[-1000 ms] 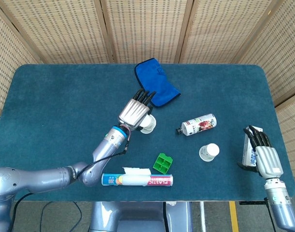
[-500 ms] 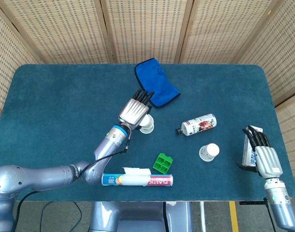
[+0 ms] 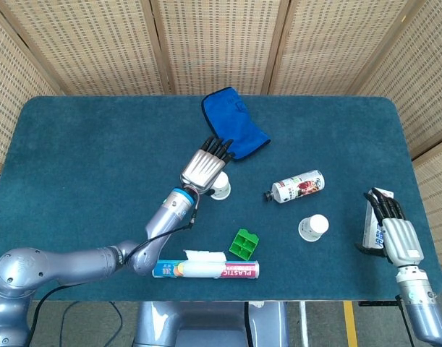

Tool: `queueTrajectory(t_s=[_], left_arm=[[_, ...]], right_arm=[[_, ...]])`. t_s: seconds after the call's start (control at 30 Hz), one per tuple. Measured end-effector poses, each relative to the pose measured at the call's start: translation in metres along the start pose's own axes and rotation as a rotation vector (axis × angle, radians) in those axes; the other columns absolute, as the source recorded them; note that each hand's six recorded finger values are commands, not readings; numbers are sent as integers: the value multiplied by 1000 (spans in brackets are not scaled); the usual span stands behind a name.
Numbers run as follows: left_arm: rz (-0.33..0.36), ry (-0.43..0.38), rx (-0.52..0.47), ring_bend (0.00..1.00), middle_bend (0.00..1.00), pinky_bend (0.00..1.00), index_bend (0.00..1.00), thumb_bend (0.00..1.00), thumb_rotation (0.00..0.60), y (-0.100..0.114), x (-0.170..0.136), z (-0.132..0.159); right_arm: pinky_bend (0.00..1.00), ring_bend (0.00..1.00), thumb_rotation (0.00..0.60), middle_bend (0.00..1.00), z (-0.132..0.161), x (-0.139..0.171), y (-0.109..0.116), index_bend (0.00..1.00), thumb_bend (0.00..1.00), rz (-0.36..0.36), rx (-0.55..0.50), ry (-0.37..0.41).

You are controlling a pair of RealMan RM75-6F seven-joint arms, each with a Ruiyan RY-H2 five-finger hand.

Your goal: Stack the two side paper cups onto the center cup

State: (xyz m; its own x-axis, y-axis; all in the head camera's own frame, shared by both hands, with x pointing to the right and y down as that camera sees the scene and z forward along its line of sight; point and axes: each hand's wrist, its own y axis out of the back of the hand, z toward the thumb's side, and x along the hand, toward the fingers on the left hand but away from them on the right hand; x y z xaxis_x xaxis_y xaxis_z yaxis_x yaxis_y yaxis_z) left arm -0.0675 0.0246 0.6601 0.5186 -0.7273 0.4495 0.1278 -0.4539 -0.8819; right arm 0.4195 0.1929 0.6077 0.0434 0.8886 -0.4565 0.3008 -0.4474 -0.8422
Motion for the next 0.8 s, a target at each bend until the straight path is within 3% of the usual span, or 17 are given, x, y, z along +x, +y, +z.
queueTrajectory(t_s=[0.2,0.4,0.63,0.8], left_arm=[[22,4,-48,0,0,0,114,95,600,3,-19,-12],[79,53,-77,0,0,0,27,66,600,8,-70,-49],[120,213,-44,0,0,0,0,65,600,-3,-185,-124],[129,304,-33,0,0,0,1,65,600,-20,-252,-144]], right_arm=[[0,0,600,0,0,-1,-3,41,18,6,17,-5],[0,0,600,0,-1,-2,-5,41,18,3,43,-14],[0,0,600,0,2,-2,-6,41,18,-16,93,-24],[0,0,600,0,9,-2,-12,54,16,-14,131,-11]])
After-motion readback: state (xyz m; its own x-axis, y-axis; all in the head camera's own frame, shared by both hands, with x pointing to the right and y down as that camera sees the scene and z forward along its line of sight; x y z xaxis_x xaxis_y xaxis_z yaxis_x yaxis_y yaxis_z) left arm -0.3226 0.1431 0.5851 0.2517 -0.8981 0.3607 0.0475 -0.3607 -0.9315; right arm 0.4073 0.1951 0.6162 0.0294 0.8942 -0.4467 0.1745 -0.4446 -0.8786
